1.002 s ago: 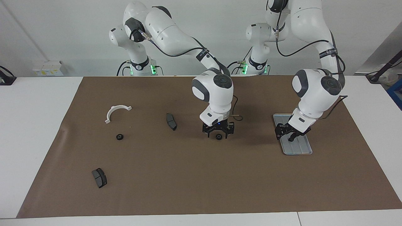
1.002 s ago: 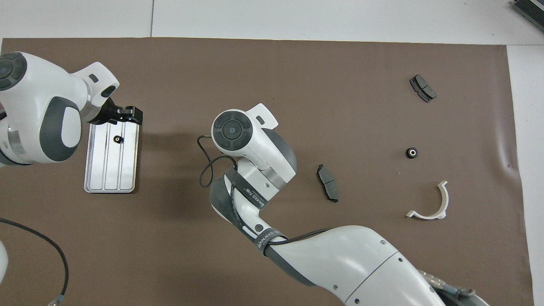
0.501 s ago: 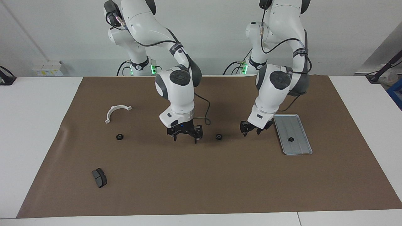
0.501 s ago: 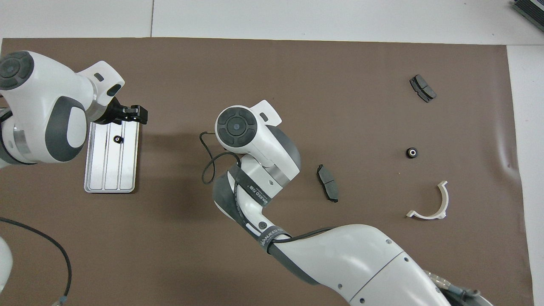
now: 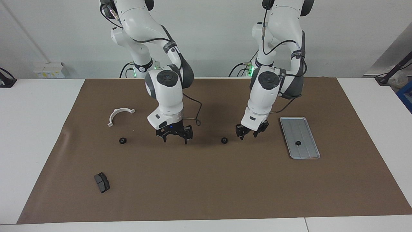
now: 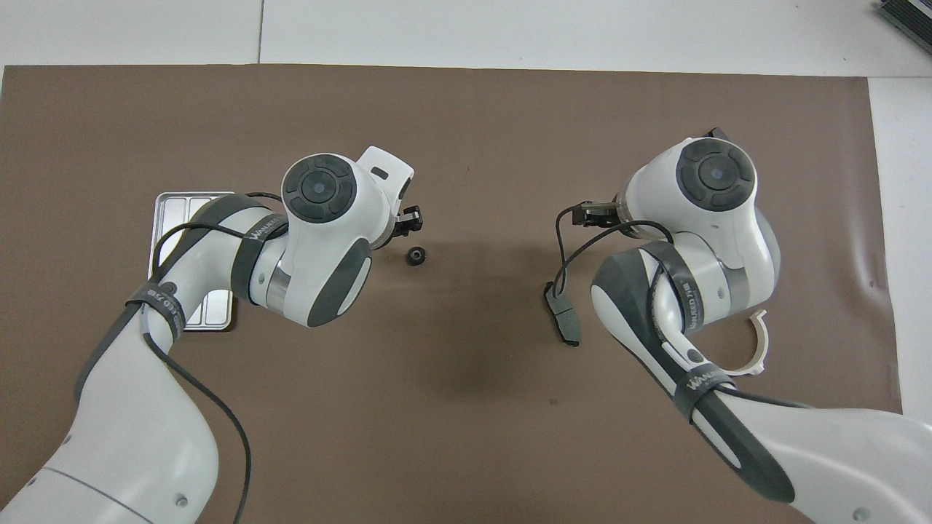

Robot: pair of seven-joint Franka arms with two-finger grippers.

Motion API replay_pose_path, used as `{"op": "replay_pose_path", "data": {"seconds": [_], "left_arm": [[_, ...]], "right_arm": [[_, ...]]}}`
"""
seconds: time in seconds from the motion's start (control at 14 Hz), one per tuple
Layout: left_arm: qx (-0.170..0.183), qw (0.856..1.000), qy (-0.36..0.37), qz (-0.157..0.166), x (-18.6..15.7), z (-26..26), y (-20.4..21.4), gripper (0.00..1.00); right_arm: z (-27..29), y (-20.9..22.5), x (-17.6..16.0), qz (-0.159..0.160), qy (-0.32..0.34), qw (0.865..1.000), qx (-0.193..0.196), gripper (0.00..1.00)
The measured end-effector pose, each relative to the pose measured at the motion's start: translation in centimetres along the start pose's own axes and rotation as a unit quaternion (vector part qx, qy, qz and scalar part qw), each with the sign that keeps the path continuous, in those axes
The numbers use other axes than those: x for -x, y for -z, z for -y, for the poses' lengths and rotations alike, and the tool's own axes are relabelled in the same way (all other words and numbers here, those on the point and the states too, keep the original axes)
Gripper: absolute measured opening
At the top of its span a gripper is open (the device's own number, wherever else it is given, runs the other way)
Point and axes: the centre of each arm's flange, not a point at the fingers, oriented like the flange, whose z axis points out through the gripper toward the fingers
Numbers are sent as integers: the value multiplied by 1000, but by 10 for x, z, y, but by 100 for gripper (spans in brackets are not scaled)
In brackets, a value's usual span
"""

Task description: Pick bearing gear from pile to tray

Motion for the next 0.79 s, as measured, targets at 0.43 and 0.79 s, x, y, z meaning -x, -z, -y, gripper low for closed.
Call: {"op": "replay_pose_path", "data": {"seconds": [0.43,0.79], "left_arm": [[6,1000,9,-2,15,-19,-31,66],[4,1000,5,2,21,-21,-35,62]], "right_arm": [[-90,-33,5,18,29,999,4,100],[-127,-71,25,18,36,999,1,100]]}}
